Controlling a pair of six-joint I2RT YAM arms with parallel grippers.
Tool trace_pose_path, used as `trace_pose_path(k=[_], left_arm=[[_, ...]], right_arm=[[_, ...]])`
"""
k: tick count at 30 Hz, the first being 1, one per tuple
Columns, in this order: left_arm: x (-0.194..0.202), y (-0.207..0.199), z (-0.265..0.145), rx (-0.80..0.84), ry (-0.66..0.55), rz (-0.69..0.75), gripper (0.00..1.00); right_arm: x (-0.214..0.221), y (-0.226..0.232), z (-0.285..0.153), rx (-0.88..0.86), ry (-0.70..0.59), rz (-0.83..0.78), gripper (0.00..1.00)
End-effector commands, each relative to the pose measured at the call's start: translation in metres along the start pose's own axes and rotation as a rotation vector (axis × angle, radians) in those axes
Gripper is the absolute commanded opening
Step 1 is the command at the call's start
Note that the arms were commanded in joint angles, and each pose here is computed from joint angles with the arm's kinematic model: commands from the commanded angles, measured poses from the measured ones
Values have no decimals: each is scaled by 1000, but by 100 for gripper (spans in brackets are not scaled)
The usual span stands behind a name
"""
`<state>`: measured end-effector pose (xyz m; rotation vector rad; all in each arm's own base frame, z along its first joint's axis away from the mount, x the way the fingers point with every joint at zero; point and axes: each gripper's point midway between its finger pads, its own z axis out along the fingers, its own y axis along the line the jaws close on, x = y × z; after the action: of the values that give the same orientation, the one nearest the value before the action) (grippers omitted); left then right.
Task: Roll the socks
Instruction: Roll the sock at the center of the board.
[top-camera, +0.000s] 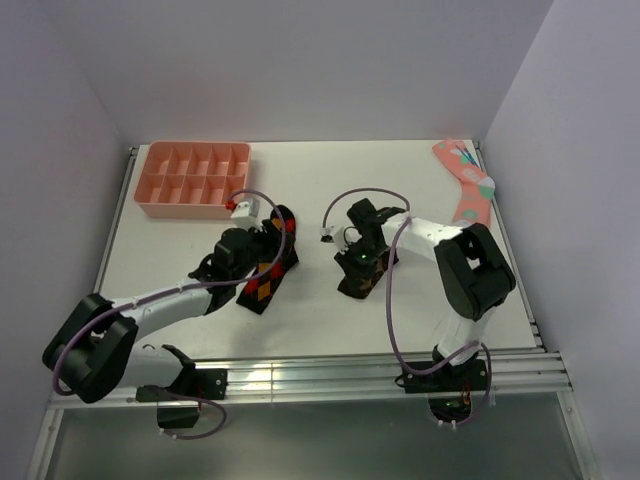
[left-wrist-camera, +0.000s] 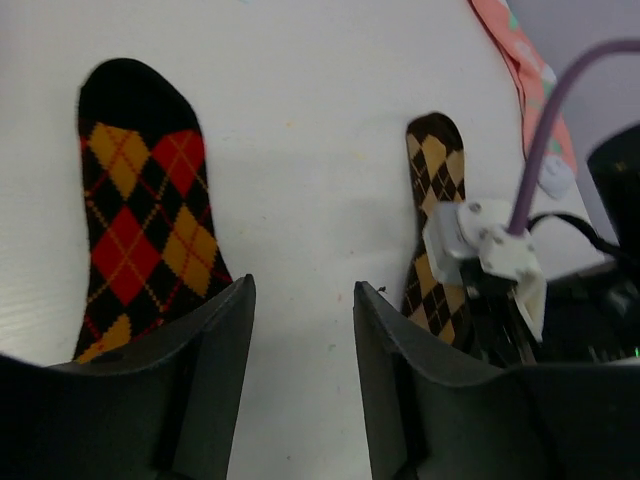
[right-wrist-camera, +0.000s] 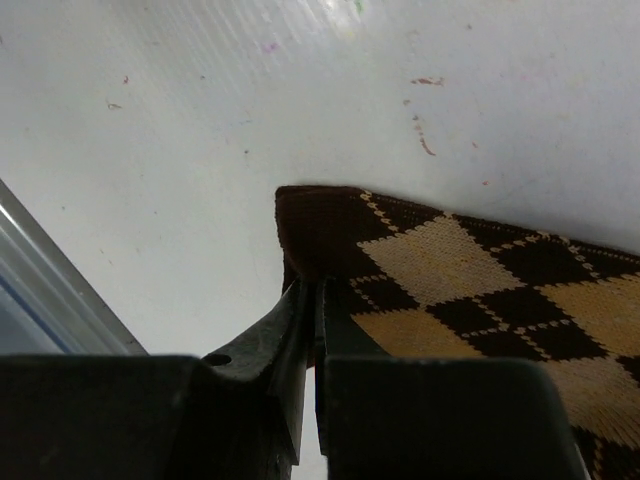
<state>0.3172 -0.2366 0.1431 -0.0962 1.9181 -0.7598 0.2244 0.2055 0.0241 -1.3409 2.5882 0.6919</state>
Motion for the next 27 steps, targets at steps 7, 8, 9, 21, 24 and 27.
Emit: trace_pose_path(k=[7, 8, 9, 21, 24, 27], left_arm=[[32, -78, 8, 415, 28, 190, 36], [40, -81, 13, 438, 48, 202, 29], [47, -88, 11, 490, 79, 213, 28], [119, -117, 13, 705, 320, 340, 28], [136, -122, 14, 705, 372, 385, 32], [150, -124, 14, 698, 416, 421, 33]], right_arm=[[9, 3, -2, -213, 45, 128, 5], [9, 3, -2, -227, 47, 134, 5], [11, 1, -2, -241, 48, 152, 5], [12, -2, -7, -291, 39, 200, 5], [12, -3, -8, -294, 37, 204, 5], [11, -2, -9, -303, 35, 213, 5]])
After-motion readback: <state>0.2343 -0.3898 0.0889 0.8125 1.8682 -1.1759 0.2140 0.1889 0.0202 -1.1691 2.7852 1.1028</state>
